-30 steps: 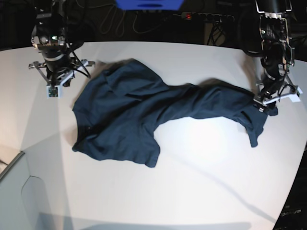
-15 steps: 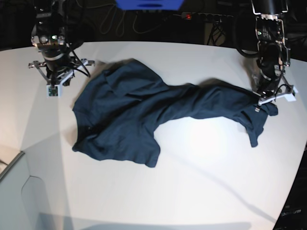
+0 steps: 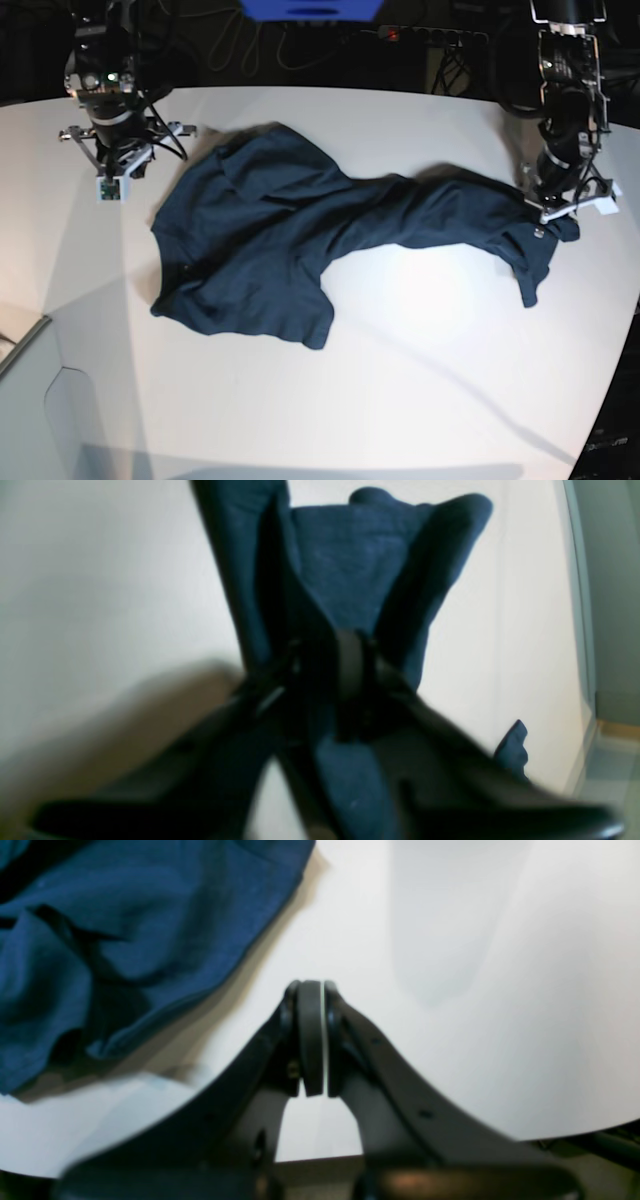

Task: Layout the t-shirt on the table in an organized manner, then fold the t-shirt properly
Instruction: 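Hold the shirt with the left gripper, keeping it stretched, then sweep the left gripper along the shirt body to flatten it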

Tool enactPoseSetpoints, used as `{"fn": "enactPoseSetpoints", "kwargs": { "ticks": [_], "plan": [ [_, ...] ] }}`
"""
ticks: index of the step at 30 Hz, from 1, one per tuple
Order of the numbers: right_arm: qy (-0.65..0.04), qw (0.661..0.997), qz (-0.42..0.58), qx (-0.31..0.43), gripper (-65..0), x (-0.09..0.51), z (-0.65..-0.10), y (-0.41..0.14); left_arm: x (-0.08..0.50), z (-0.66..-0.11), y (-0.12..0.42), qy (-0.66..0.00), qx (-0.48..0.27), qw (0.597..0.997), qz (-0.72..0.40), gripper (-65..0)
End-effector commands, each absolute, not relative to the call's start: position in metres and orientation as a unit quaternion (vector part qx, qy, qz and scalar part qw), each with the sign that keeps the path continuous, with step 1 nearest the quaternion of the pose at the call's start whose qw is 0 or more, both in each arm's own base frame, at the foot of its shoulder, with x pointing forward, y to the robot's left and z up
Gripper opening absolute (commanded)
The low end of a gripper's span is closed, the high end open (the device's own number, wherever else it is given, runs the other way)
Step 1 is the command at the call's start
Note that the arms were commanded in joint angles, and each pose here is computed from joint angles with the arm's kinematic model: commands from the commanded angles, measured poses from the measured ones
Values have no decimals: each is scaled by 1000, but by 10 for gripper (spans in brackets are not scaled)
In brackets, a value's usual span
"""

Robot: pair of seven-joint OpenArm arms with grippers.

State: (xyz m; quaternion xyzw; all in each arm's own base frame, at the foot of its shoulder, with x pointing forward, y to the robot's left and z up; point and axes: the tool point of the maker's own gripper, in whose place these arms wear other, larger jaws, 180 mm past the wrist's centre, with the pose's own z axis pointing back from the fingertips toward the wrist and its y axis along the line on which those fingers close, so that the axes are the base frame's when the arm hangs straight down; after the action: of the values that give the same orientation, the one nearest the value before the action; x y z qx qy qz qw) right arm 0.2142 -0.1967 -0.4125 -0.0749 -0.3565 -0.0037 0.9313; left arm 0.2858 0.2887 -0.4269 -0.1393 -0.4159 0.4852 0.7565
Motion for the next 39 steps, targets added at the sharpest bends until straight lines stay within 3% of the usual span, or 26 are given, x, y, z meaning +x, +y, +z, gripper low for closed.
{"fn": "enactPoseSetpoints", "kwargs": {
  "ticks": [1, 4, 6, 9, 12, 19, 26, 31, 35, 39],
  "plan": [
    [-371, 925, -2, -81, -650, 219, -405, -200, 294, -414, 295, -431, -146, 744, 490, -410],
    [-371, 925, -2, -81, -650, 219, -405, -200, 295, -414, 295, -433, -147, 744, 488, -224],
    [-370, 925, -2, -81, -650, 218, -405, -200, 295, -414, 294, -433, -147, 745, 486, -142],
    [-370, 925, -2, -81, -650, 218, -405, -200, 297, -413, 294, -434, -147, 744, 486, -134],
    [-370, 925, -2, -81, -650, 218, -405, -200, 297, -413, 294, -435, -148, 744, 486, -179],
    [-370, 926, -1, -82, -650, 218, -405, -200, 295, -432, 299, -415, -139, 745, 504, -404],
    [-369, 926, -1, -82, -650, 218, -406, -201, 296, -432, 298, -414, -141, 744, 504, -440],
    [-370, 925, -1, -82, -650, 219, -405, -201, 296, -432, 299, -415, -141, 744, 505, -650],
    [-372, 925, -1, -82, -650, 220, -404, -201, 297, -429, 298, -417, -144, 742, 504, -650],
    [-373, 924, -1, -83, -650, 221, -404, -201, 315, -388, 289, -461, -169, 730, 476, -648]
  ]
}}
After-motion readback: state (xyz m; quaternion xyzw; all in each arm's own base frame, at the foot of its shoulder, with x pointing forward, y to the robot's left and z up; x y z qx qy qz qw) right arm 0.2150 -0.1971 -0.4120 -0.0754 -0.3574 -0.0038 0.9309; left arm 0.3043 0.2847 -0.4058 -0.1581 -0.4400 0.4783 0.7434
